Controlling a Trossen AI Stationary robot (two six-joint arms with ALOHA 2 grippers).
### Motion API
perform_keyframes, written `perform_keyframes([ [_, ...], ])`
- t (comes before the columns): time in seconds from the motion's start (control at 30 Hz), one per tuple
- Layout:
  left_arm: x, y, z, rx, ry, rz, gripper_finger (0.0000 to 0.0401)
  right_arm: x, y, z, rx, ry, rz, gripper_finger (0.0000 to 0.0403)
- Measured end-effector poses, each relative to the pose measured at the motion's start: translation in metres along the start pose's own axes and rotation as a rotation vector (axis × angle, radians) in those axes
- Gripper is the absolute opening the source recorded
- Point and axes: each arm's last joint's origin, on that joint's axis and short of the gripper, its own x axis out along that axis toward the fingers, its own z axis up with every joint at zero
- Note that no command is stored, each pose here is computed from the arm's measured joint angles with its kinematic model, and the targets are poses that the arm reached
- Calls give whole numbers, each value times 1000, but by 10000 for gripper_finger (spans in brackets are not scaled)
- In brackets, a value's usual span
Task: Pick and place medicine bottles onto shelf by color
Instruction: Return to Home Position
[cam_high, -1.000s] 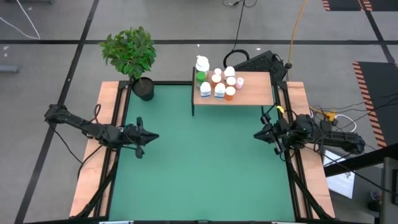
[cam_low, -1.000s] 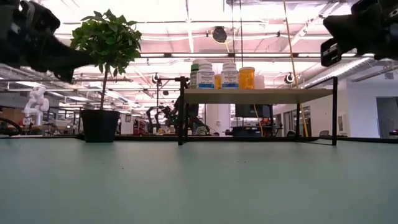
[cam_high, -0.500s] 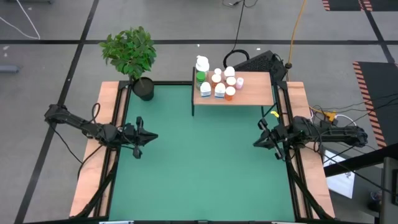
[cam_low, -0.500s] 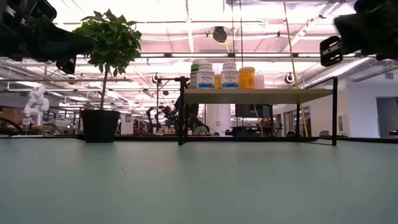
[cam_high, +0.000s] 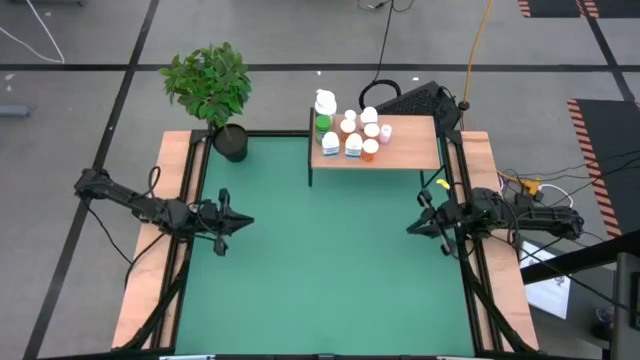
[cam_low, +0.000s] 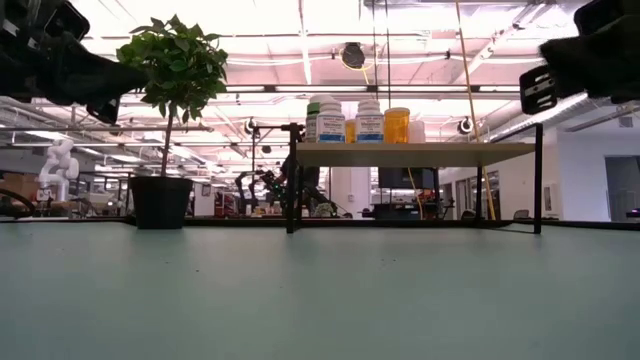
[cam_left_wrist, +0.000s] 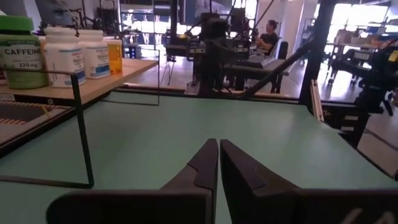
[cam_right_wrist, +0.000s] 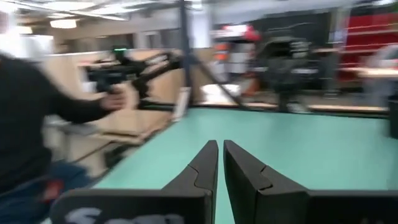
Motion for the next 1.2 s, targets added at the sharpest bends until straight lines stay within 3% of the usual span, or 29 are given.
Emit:
perform_keyframes([
  [0.13, 0, 0, -4, 15, 38, 2, 19, -1, -6, 0, -3, -13, -211, 18],
  [0.23, 0, 0, -6, 25, 61, 3, 19, -1, -8, 1, 3, -25, -277, 18],
  [0.43, 0, 0, -10, 32, 94, 4, 19, -1, -8, 4, -8, -60, -275, 18],
  [0.9, 0, 0, -10, 82, 97, 1, 19, 0, -11, -8, -39, 68, -341, 18],
  [1.07, 0, 0, -10, 215, 96, -8, 19, 0, -10, 1, 26, -35, -329, 18],
  [1.2, 0, 0, -10, 199, 95, -7, 19, 0, -10, 3, 40, -61, -326, 18],
])
